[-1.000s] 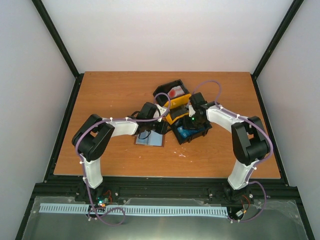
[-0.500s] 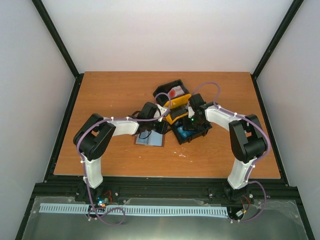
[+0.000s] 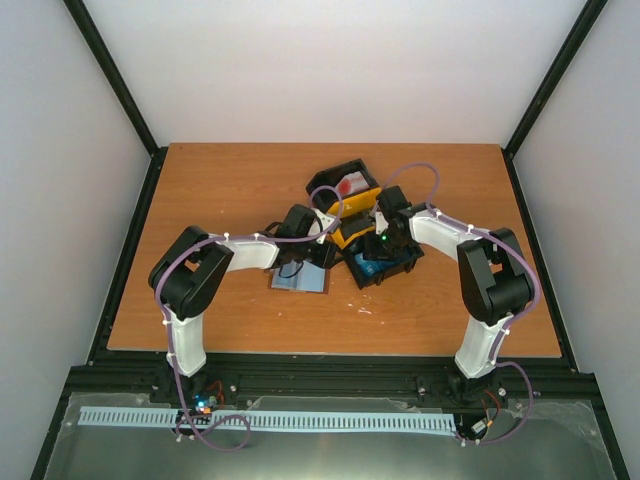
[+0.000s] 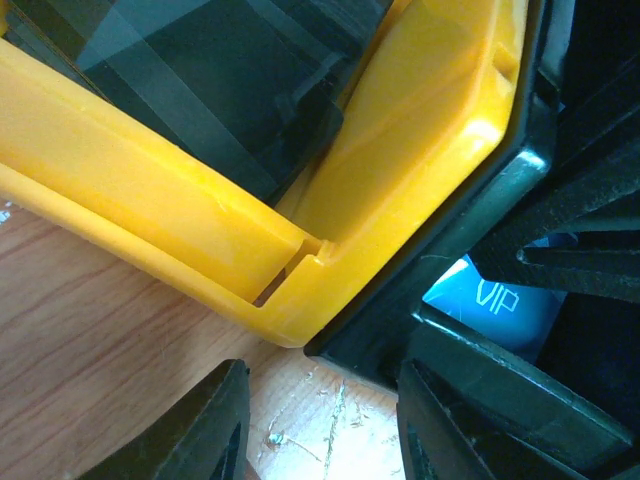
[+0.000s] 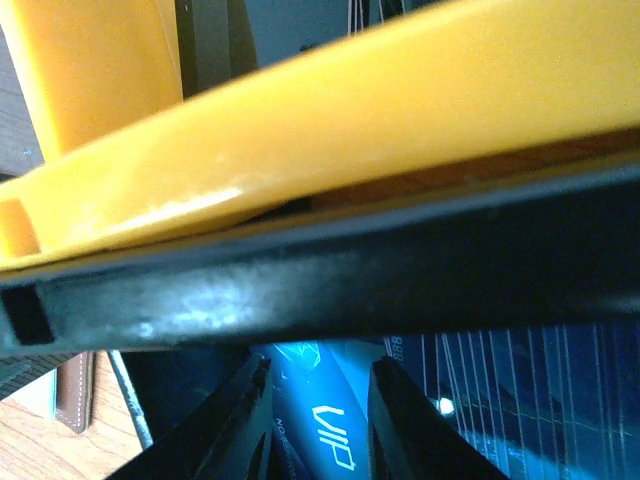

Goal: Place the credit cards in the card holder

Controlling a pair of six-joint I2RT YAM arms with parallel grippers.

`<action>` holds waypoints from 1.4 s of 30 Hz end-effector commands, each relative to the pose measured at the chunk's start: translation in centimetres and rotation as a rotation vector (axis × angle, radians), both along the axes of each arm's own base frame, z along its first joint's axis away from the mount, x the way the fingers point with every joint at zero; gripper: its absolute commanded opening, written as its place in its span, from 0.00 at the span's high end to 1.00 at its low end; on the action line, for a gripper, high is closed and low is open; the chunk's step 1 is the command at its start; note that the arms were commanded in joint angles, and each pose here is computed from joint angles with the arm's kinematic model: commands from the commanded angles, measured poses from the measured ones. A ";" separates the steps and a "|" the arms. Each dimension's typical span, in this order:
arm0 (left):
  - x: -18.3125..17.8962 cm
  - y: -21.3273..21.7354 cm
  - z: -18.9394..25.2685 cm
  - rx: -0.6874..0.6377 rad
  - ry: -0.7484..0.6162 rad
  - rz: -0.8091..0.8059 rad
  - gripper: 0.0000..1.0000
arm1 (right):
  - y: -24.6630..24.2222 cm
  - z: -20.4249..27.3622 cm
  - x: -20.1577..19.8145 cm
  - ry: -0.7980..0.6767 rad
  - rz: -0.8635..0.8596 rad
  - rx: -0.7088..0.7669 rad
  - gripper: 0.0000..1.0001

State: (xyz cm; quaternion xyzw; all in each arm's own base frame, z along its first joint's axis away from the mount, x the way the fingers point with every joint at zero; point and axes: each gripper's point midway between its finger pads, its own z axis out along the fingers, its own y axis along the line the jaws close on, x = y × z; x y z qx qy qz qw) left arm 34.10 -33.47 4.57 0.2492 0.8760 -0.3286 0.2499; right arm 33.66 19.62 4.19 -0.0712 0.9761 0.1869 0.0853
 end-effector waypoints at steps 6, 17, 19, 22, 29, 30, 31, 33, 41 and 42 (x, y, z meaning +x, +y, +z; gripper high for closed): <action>0.7 -1.2 1.0 -0.029 -0.030 -0.021 0.58 | -0.6 -0.6 1.0 -0.026 -0.006 -0.043 0.72; 0.8 -1.3 0.8 -0.028 -0.029 -0.026 0.58 | -1.4 -1.9 0.9 -0.024 0.001 -0.118 0.70; 0.9 -1.4 0.7 -0.028 -0.029 -0.026 0.58 | -1.5 -2.1 0.8 -0.021 0.007 -0.127 0.70; 1.0 -1.4 0.6 -0.024 -0.029 -0.026 0.58 | -1.5 -2.1 0.9 -0.026 0.008 -0.134 0.70; 1.2 -1.4 0.6 -0.020 -0.035 -0.024 0.58 | -1.0 -0.1 1.9 -0.108 0.012 -0.108 0.69; 1.2 -1.4 0.6 -0.019 -0.034 -0.025 0.58 | -1.0 0.1 2.0 -0.117 0.011 -0.106 0.69; 1.2 -1.4 0.5 -0.018 -0.033 -0.025 0.58 | -1.0 0.3 2.1 -0.124 0.010 -0.105 0.69; 1.2 -1.4 0.5 -0.016 -0.033 -0.025 0.58 | -1.0 0.1 2.0 -0.120 0.013 -0.105 0.70; 1.2 -1.4 0.4 -0.013 -0.031 -0.024 0.58 | -1.5 -0.9 1.3 -0.090 0.035 -0.132 0.70; 1.2 -1.4 0.4 -0.012 -0.031 -0.024 0.58 | -1.5 -1.1 1.2 -0.087 0.036 -0.132 0.70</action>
